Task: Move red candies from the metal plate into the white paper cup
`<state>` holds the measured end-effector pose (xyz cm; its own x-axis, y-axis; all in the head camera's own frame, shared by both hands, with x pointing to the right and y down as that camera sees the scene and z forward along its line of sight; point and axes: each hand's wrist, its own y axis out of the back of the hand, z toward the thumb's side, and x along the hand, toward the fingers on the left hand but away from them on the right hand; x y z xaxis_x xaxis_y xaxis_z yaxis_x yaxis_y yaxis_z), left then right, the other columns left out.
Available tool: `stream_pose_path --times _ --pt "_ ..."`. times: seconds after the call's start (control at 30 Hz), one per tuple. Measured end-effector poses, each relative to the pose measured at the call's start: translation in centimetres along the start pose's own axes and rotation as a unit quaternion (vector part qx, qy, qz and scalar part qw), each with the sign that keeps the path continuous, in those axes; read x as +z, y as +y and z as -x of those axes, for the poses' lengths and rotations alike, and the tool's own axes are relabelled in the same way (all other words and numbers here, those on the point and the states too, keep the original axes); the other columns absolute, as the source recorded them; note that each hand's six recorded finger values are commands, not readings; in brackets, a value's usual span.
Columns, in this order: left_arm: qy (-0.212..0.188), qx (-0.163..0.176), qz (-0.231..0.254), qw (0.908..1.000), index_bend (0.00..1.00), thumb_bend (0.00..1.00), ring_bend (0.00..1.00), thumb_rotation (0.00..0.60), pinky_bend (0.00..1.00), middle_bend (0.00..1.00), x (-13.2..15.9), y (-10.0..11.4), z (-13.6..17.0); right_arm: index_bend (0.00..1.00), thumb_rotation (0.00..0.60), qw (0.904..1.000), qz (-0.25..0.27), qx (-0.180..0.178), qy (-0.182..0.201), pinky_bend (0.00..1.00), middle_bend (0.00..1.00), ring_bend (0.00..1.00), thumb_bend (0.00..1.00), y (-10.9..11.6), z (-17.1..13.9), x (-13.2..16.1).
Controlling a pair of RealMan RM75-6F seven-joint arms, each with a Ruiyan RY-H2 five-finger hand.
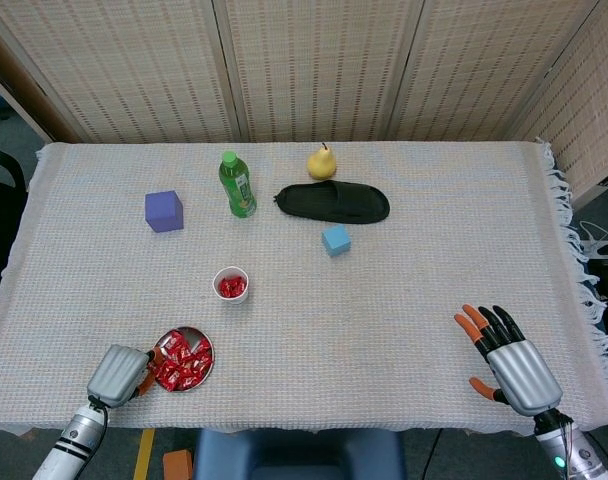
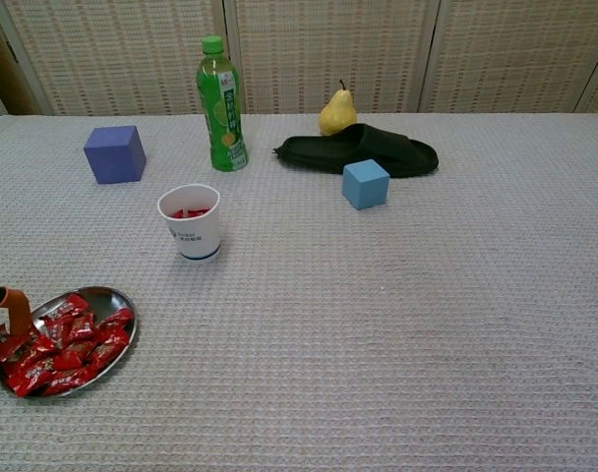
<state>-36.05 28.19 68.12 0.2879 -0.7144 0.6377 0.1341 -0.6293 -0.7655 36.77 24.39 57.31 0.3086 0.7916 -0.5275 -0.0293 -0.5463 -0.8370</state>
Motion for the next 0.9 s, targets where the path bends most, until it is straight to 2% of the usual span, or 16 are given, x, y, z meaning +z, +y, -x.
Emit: stream_pose_path --times 0.2,0.3,0.53,0.67,0.9 --pt "-0.005 0.021 0.008 0.9997 0.49 0.42 1.00 0.600 1.00 1.00 0.3 1.6 -0.5 0.00 0.600 1.0000 0.000 -0.001 -0.002 0.00 0.00 0.00 0.10 0.0 0.0 -0.1" --pt "-0.011 0.040 0.017 0.9990 0.48 0.42 1.00 0.600 1.00 1.00 0.8 3.1 -1.2 0.00 0.600 1.0000 0.000 0.001 -0.003 0.00 0.00 0.00 0.10 0.0 0.1 -0.2" --pt "-0.033 0.095 0.040 0.9941 0.48 0.42 1.00 0.600 1.00 1.00 2.6 8.5 -4.7 0.00 0.600 1.0000 0.000 0.003 -0.010 0.00 0.00 0.00 0.10 -0.1 0.4 -0.4" --pt "-0.038 0.099 0.046 0.9933 0.47 0.42 1.00 0.600 1.00 1.00 3.5 10.3 -7.2 0.00 0.600 0.9999 0.001 0.002 -0.016 0.00 0.00 0.00 0.10 -0.1 0.6 -0.7" --pt "-0.044 0.097 0.077 0.9913 0.47 0.42 1.00 0.600 1.00 1.00 5.7 12.2 -11.0 0.00 0.600 0.9997 0.003 0.008 -0.024 0.00 0.00 0.00 0.10 -0.3 1.1 -1.2"
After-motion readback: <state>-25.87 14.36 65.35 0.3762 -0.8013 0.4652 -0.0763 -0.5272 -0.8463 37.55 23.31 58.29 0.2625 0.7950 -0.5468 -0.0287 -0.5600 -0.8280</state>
